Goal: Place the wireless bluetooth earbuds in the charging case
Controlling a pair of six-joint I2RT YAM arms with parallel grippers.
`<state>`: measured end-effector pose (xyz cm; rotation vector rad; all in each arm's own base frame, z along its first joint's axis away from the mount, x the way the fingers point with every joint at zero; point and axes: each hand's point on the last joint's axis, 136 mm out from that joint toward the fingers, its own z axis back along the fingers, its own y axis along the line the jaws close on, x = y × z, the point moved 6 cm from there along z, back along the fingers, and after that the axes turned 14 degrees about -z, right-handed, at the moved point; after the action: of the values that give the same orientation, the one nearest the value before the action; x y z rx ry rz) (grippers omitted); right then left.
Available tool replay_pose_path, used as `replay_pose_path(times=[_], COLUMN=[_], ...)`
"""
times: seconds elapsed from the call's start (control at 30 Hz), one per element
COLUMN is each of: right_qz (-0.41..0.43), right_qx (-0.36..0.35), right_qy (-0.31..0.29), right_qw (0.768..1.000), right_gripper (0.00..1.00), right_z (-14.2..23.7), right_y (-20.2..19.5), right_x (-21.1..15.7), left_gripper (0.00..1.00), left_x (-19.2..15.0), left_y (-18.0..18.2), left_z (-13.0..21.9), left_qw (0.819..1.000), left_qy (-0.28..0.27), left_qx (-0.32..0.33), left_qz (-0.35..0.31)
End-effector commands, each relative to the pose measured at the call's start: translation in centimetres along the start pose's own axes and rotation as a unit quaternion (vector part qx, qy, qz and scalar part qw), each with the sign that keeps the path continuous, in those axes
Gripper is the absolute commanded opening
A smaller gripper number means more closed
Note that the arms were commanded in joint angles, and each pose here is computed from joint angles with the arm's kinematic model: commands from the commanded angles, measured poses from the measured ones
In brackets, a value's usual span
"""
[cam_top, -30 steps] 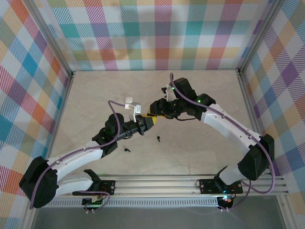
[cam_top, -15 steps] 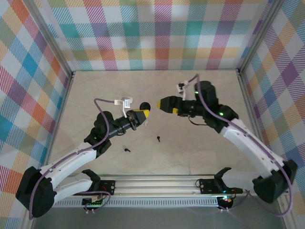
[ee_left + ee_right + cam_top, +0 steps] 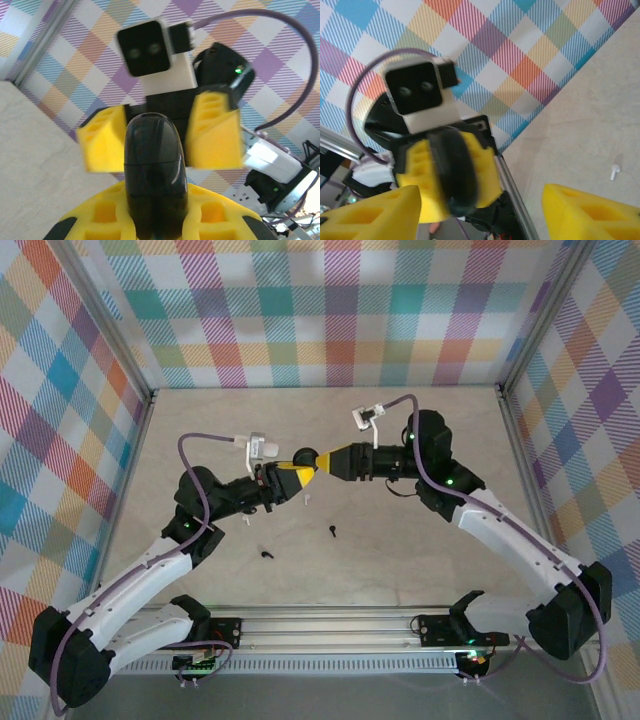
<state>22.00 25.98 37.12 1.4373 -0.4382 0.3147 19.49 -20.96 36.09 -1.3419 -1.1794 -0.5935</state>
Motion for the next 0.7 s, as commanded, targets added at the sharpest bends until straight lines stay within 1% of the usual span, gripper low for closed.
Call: replay_pose_path(times=[0.0, 0.17, 0.43, 0.5, 0.53, 0.57, 0.63, 0.67], right_qz=[0.044, 0.048, 0.035, 0.035, 0.036, 0.038, 0.047, 0.051], right_qx=[0.053, 0.073, 0.083, 0.084, 0.082, 0.079, 0.067, 0.059], right_qy=[0.011, 0.031, 0.072, 0.078, 0.078, 0.077, 0.072, 0.069], right_qw=[0.998, 0.996, 0.993, 0.993, 0.993, 0.993, 0.994, 0.995], right_gripper=[0.56, 0.46, 0.19, 0.11, 0.09, 0.07, 0.06, 0.05], right_z=[-0.4, -1.0, -2.2, -2.4, -2.3, -2.3, -2.1, -2.0], right_y=[1.6, 2.0, 1.8, 1.9, 1.9, 1.9, 1.8, 1.7], right_x=[0.2, 0.1, -0.4, -0.4, -0.5, -0.5, -0.6, -0.6], left_gripper=[0.0, 0.0, 0.0, 0.0, 0.0, 0.02, 0.17, 0.31], left_x=[1.7, 1.4, 1.4, 1.3, 1.3, 1.1, 0.9, 0.8], left_y=[-1.7, -1.6, -1.5, -1.4, -1.4, -1.3, -1.3, -1.2], left_z=[0.3, 0.4, 0.2, 0.2, 0.3, 0.4, 0.8, 1.0], left_qw=[0.999, 0.999, 0.999, 1.0, 1.0, 1.0, 0.999, 0.999], left_qy=[-0.017, -0.012, -0.004, 0.003, 0.006, 0.011, 0.017, 0.025], left_qx=[-0.033, -0.03, -0.032, -0.023, -0.018, -0.01, 0.005, 0.015], left_qz=[-0.02, -0.02, -0.02, -0.019, -0.021, -0.021, -0.028, -0.033])
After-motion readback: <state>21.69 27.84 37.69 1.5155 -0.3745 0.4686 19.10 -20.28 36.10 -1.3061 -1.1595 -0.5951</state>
